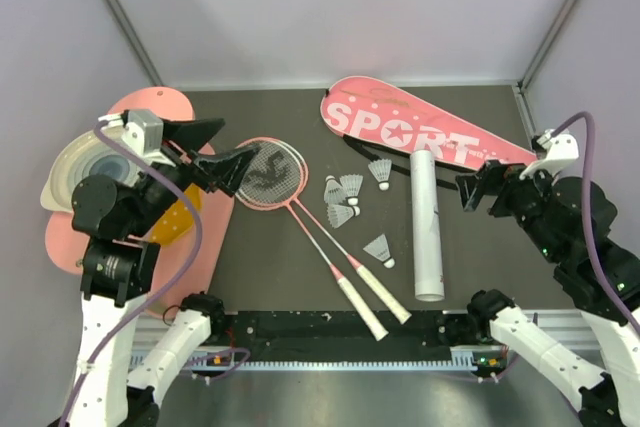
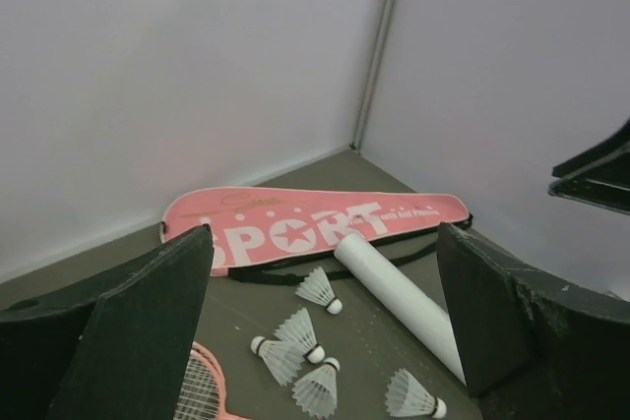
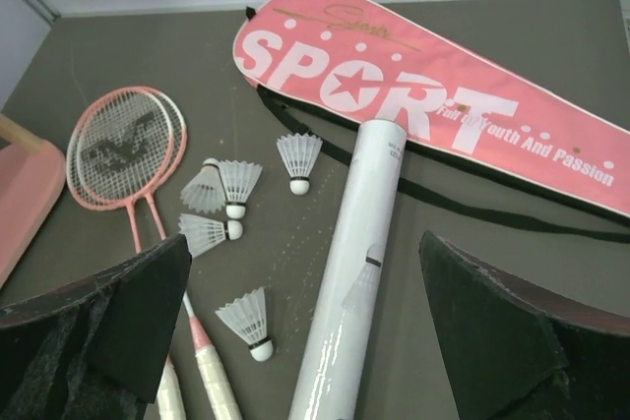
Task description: Pack up the badminton gear
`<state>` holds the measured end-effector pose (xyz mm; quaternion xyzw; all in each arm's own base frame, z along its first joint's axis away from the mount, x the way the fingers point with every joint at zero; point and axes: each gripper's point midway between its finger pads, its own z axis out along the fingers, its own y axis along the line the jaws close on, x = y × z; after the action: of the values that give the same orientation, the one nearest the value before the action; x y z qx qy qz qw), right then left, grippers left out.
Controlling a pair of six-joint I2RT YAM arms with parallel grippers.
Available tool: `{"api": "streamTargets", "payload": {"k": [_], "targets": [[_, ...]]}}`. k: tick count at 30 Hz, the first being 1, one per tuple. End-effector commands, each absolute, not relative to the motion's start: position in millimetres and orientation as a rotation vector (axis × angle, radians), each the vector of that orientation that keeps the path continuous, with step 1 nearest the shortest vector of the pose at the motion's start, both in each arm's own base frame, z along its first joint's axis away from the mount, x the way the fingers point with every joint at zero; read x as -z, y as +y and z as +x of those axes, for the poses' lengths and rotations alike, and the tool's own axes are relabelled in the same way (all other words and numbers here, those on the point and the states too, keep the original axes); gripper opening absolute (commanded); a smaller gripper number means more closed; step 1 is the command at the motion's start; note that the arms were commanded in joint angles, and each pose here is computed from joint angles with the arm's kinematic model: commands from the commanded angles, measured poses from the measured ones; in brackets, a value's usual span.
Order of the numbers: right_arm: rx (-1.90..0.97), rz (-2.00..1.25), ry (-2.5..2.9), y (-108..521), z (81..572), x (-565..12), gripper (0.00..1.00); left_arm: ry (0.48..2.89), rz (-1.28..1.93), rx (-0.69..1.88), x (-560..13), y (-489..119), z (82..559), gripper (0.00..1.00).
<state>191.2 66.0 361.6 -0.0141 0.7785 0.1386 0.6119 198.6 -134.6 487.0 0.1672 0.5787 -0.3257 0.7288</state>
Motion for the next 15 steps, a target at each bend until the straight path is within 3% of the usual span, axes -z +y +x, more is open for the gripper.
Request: {"api": "streamTargets", "payload": {"k": [1,6,11,15], "targets": [[-0.258,0.041,1.857,60,203,-355,0.99,1.309,0.45,0.895,-481,-161,194,0.99],[-0.248,0.175,1.939,63,218,-326,0.99,1.356,0.481,1.046,-460,-187,193,0.98],[-0.423,0.031,2.064,107,220,-290,0.99,1.421,0.531,1.124,-437,-218,188,0.97],[-0.359,0.2,2.208,95,231,-245,0.99,1.478,0.542,1.153,-413,-235,183,0.96]]}}
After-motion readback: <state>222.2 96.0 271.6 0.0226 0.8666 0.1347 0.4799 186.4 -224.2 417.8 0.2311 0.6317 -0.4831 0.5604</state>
